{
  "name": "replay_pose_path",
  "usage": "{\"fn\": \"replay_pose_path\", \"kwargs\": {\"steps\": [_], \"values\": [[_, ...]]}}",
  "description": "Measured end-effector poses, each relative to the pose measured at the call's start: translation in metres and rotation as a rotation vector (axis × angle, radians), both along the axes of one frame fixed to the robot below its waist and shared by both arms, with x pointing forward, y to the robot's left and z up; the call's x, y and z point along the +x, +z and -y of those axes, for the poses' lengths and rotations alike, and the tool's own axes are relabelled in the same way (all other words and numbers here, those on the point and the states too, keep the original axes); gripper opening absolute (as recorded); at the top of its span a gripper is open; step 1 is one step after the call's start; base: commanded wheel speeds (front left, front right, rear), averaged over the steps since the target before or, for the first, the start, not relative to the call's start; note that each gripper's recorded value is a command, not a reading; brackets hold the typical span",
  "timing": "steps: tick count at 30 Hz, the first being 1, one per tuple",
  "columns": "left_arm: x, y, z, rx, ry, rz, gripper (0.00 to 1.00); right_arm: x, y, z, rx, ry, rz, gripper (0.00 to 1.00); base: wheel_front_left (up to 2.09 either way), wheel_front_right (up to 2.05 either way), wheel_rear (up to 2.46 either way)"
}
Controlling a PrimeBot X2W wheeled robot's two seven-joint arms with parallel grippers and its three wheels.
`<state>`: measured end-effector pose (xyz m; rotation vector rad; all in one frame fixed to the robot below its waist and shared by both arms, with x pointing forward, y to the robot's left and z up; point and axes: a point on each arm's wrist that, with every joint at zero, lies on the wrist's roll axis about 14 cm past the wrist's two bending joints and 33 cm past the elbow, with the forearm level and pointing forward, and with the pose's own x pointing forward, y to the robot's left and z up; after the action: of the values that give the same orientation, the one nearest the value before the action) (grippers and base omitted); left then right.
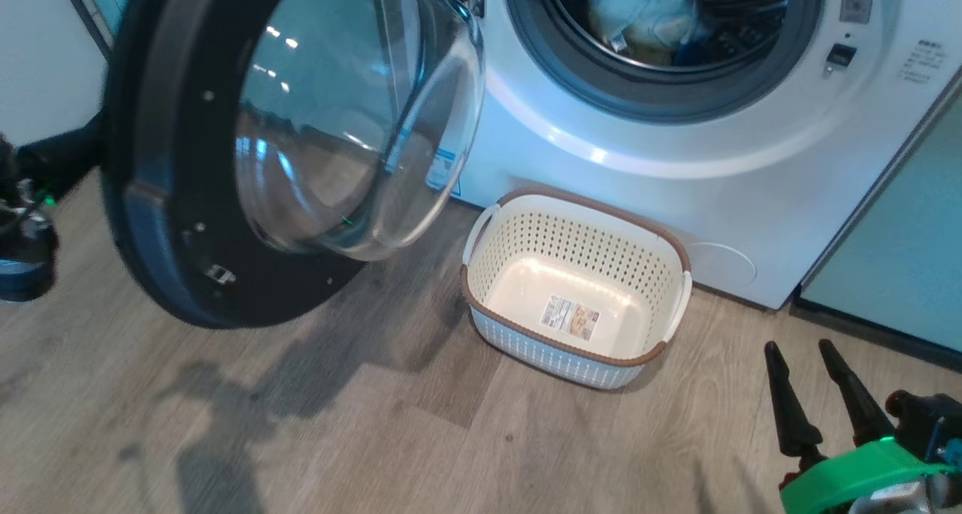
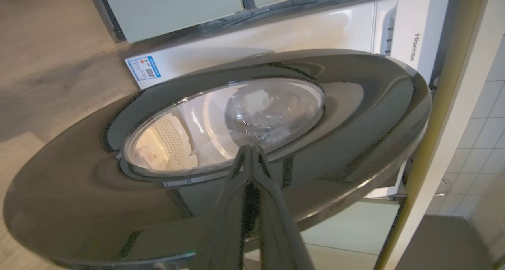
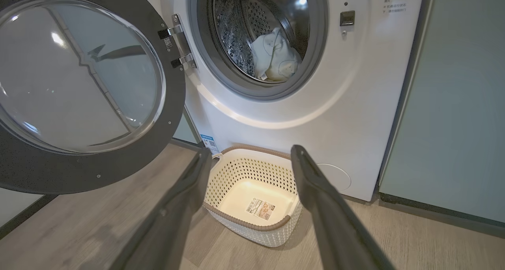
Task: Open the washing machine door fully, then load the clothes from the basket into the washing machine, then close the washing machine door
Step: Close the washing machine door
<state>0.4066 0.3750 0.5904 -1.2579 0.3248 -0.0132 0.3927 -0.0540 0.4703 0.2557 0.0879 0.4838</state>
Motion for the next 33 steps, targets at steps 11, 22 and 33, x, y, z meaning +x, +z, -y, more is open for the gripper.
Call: {"fn": "replay_pose_path", "kwargs": {"steps": [11, 22, 33], "values": [[0.001, 0.0, 0.05, -0.066, -0.132, 0.05, 0.0, -0.01, 0.012, 0.004, 0.015, -0.023, 0.026, 1.0, 0.0, 0.0, 0.0], [0.015, -0.019, 0.102, -0.119, -0.214, 0.049, 0.0, -0.021, 0.008, 0.029, 0.022, -0.101, 0.008, 1.0, 0.0, 0.0, 0.0], [0.029, -0.02, 0.15, -0.156, -0.324, 0.079, 0.0, -0.03, 0.009, 0.052, 0.033, -0.182, 0.01, 1.0, 0.0, 0.0, 0.0]]}}
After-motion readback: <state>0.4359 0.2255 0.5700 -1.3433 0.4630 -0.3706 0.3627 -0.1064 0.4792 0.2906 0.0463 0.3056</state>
